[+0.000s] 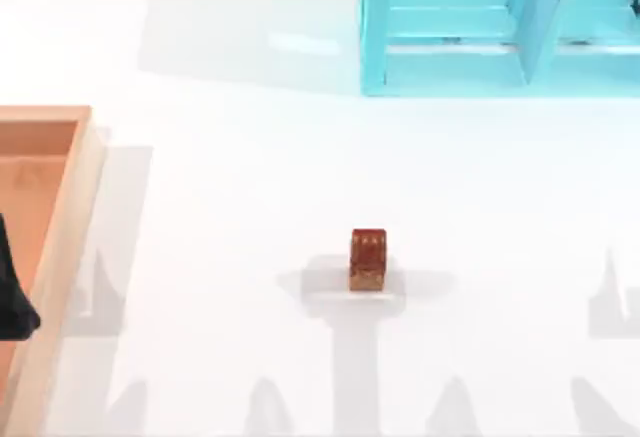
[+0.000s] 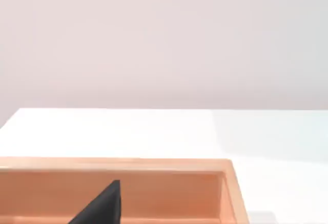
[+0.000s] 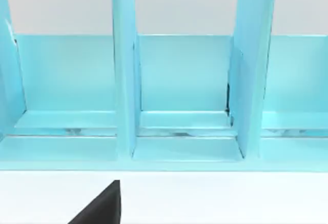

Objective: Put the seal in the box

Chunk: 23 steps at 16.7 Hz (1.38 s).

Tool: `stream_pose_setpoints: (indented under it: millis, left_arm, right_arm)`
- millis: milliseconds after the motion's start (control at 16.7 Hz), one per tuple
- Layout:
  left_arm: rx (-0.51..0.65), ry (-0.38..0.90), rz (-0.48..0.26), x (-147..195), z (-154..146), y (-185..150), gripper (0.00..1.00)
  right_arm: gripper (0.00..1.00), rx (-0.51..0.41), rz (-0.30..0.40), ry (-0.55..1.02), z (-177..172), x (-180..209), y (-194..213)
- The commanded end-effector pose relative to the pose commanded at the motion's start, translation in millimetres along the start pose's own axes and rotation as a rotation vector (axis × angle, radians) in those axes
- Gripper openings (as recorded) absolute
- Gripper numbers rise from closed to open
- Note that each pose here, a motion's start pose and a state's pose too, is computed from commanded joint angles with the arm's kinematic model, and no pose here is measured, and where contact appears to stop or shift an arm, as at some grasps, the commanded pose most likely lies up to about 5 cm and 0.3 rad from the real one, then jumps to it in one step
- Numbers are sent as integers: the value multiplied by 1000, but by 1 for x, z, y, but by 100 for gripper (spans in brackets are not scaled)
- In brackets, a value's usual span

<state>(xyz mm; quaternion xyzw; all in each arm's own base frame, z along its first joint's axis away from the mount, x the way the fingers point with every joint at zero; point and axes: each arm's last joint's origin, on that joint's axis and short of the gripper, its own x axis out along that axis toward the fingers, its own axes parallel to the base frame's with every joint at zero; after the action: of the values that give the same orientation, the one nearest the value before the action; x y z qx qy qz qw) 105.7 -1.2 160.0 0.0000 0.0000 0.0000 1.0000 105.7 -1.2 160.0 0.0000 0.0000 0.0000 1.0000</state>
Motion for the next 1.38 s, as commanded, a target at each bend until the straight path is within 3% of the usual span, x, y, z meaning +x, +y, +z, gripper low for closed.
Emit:
stream_pose_setpoints:
  millis: [300, 600, 840, 1020, 1380]
  left_arm:
    - [-26, 43, -28, 0, 12, -3, 100]
    - [-126, 250, -125, 12, 71, -16, 100]
    - [-197, 546, -196, 54, 126, -44, 100]
    - [-210, 823, -212, 105, 147, -83, 100]
    - [-127, 1312, -141, 190, 121, -194, 100]
  right_arm:
    - [100, 0, 0, 0, 0, 0, 0]
    - [100, 0, 0, 0, 0, 0, 0]
    - [100, 0, 0, 0, 0, 0, 0]
    - [100, 0, 0, 0, 0, 0, 0]
    - [100, 0, 0, 0, 0, 0, 0]
